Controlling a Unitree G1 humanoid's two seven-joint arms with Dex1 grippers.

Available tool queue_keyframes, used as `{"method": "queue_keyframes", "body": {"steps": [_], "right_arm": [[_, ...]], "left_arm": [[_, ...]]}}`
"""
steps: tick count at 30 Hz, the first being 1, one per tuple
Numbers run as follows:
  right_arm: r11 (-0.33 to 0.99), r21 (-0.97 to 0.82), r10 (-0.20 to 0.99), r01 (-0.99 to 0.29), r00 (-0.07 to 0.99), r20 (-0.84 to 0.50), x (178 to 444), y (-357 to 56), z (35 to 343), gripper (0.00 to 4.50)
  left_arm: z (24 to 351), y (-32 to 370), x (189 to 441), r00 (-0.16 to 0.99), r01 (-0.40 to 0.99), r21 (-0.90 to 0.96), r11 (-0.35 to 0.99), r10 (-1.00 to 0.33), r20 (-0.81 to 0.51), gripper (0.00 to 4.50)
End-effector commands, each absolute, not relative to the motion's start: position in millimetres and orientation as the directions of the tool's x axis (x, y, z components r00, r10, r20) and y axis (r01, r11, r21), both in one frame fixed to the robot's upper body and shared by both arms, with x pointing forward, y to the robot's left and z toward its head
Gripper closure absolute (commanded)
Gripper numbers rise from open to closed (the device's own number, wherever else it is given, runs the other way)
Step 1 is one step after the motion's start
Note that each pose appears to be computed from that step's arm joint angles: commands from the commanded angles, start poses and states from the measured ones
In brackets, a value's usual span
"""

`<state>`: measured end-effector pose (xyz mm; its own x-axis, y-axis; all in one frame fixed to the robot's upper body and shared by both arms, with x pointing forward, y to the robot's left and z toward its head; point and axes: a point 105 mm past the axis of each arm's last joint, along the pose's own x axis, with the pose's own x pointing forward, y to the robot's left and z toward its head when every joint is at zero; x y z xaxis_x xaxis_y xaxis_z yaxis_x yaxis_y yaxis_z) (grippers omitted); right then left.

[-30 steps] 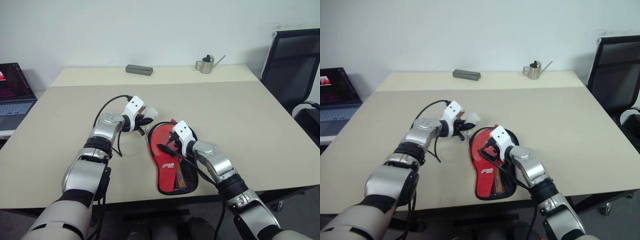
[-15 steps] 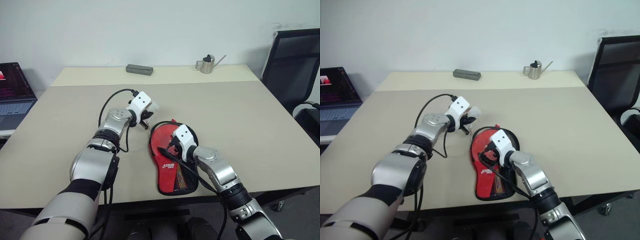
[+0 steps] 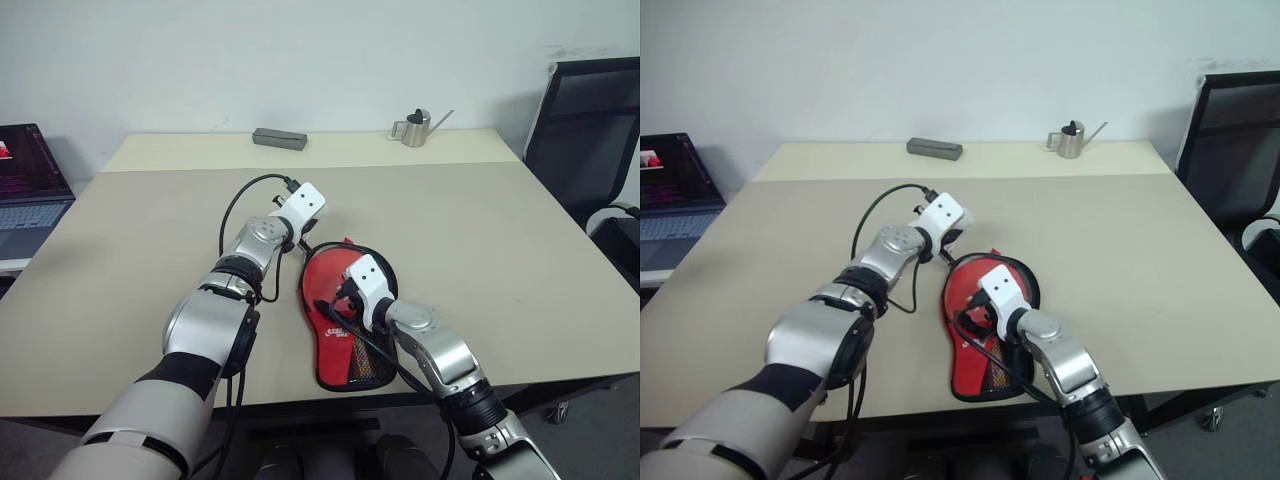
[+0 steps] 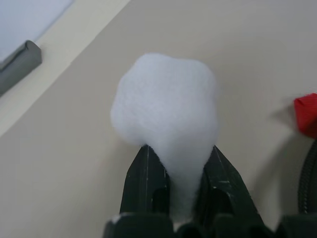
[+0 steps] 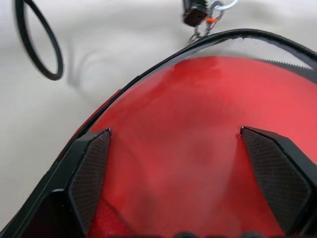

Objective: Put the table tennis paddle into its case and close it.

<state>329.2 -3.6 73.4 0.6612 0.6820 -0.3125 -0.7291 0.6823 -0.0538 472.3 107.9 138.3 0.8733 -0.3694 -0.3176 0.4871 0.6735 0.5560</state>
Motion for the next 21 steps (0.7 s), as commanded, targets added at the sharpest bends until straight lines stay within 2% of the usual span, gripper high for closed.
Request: {"method": "queue_keyframes", "body": {"steps": [1, 13, 21], "right_arm": [[0.704, 0.052, 0.594, -0.708, 0.547, -0.589, 295.7, -18.7, -3.1, 0.00], [0.728, 0.069, 0.580, -0.682, 0.560, -0.591, 281.1, -19.6, 1.8, 0.00], [0.737, 0.076, 0.573, -0.672, 0.561, -0.597, 271.4, -18.8, 2.9, 0.00]], "left_arm": [[190.8, 87.5, 481.7, 0.909, 0.391, 0.636, 0.665, -0.389, -0.152, 4.24], [231.5, 40.8, 481.3, 0.919, 0.278, 0.708, 0.649, -0.395, 0.002, 4.24], [236.9, 12.3, 475.1, 0.903, 0.262, 0.744, 0.615, -0.429, 0.037, 4.24]]}}
